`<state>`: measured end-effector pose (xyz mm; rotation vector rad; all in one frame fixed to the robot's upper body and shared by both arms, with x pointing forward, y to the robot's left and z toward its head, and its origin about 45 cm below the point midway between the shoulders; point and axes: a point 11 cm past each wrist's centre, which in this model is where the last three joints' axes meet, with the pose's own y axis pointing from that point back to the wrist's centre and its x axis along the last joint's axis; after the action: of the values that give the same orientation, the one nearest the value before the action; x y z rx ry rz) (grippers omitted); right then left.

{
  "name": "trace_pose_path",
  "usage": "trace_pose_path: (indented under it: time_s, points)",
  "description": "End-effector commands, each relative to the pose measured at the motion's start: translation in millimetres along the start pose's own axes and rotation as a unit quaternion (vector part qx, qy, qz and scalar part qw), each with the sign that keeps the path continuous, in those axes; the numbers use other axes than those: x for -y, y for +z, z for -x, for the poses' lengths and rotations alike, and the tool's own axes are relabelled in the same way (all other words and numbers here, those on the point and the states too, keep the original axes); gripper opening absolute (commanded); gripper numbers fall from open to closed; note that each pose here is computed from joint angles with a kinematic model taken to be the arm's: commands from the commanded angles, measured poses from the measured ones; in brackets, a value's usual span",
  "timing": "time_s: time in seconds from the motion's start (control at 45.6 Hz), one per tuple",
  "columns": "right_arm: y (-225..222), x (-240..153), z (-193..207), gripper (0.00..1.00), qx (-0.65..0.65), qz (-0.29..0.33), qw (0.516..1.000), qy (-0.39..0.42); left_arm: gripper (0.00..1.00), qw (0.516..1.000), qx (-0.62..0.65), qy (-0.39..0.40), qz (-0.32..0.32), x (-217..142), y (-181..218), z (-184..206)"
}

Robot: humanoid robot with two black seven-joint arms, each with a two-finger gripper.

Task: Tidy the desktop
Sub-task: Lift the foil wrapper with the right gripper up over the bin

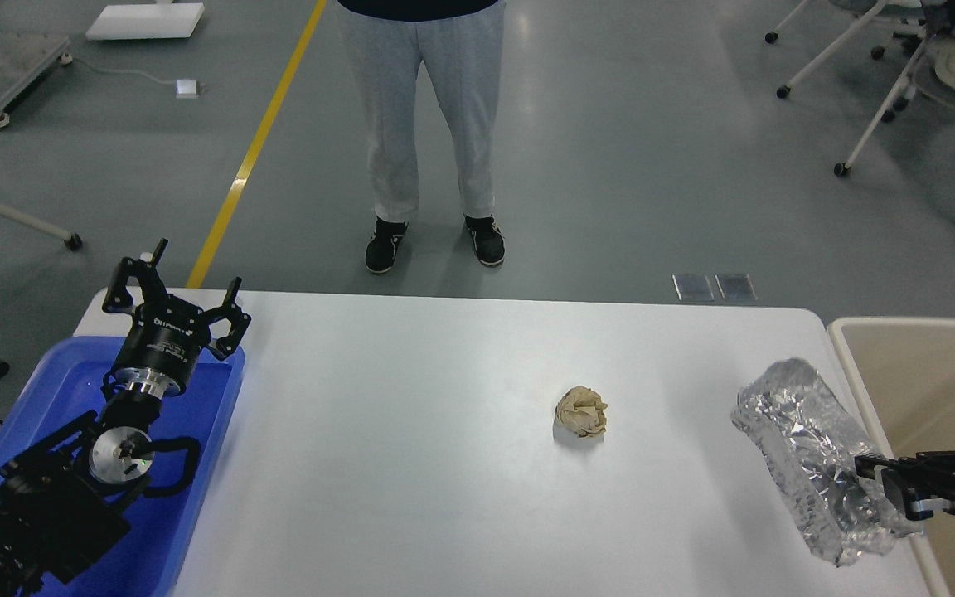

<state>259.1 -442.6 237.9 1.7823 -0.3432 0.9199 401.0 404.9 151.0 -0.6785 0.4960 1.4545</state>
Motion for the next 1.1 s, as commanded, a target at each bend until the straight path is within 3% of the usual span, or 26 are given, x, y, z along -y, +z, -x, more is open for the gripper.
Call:
trace_pose_path:
  time_s: [0.0, 0.154, 0.329, 0.504, 0.68, 1.075]
  points:
    - [-7, -37, -66, 0.00, 0.017, 0.000, 1.000, 0.010, 1.00, 1.000, 0.000, 0.001, 0.000, -1, 0, 0]
    - [-13, -58, -108, 0.00, 0.030, -0.003, 0.999, 0.016, 1.00, 1.000, 0.000, 0.000, 0.000, 0, 0, 0]
    - [-15, -67, -124, 0.00, 0.031, -0.003, 0.999, 0.024, 1.00, 1.000, 0.000, 0.000, 0.000, 0, 0, 0]
    - [-8, -68, -122, 0.00, 0.047, 0.003, 0.999, 0.027, 1.00, 1.000, 0.000, 0.000, 0.000, 0, 0, 0]
    - [26, -71, -109, 0.00, 0.109, 0.036, 0.993, 0.036, 1.00, 1.000, 0.000, 0.000, 0.000, 0, 0, 0]
    - [95, -61, -72, 0.00, 0.281, 0.090, 0.947, 0.129, 1.00, 1.000, 0.000, 0.000, 0.000, 0, 0, 0]
